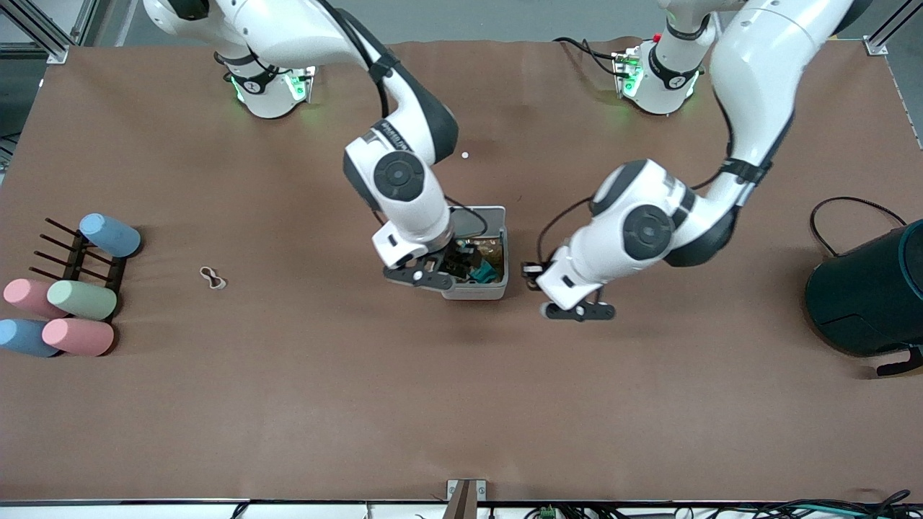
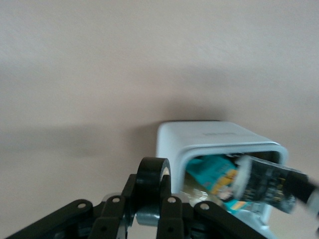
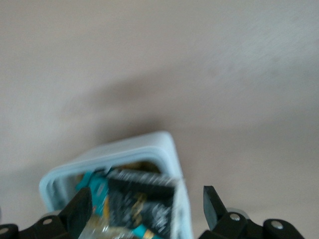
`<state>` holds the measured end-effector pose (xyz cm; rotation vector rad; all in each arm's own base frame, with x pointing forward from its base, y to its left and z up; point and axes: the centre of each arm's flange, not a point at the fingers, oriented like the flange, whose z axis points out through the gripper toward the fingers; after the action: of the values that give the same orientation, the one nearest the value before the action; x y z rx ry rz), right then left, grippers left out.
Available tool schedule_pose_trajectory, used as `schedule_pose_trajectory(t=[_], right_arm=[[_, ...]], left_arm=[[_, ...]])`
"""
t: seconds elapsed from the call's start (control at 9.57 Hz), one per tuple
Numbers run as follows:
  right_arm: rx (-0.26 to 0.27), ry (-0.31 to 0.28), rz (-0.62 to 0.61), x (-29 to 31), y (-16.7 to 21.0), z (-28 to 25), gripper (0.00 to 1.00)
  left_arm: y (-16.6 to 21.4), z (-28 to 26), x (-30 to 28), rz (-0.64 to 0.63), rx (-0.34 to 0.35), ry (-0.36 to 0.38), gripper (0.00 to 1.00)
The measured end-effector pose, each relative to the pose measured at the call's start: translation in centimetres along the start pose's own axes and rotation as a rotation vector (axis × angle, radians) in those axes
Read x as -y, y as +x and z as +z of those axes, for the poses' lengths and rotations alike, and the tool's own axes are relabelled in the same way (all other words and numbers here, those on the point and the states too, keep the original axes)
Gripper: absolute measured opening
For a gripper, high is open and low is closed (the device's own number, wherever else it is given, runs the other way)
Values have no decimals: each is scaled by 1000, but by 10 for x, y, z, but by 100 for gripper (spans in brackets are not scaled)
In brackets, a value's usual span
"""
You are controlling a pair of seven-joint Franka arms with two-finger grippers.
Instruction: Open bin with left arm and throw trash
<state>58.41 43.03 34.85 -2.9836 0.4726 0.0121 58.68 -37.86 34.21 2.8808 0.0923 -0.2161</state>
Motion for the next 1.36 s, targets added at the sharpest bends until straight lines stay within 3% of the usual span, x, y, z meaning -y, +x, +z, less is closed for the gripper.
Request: schedule_pose_trajectory(t=[0.31,0.63,0.94,1.15,1.25,1.36], right_arm=[[5,-19,139,-131,117,-40,98],[63,-55,56,-276,176,-30,99],[150,-49,-121,-441,206,1,99],[144,-31,-254,-498,208,12,99],[133,-30,-309,-510,203,27,99],[112,-37,-338,-517,189,53,99]], left_arm=[[-10,20,-19,-105,42,-20,22],[-16,32,-33,-120,37,-42,22],[-18,46,-34,-118,54,-37,22],[-17,52,-30,-111,51,-20,25],[-17,54,-29,-108,49,-13,31],[-17,55,-28,-107,49,-11,47]])
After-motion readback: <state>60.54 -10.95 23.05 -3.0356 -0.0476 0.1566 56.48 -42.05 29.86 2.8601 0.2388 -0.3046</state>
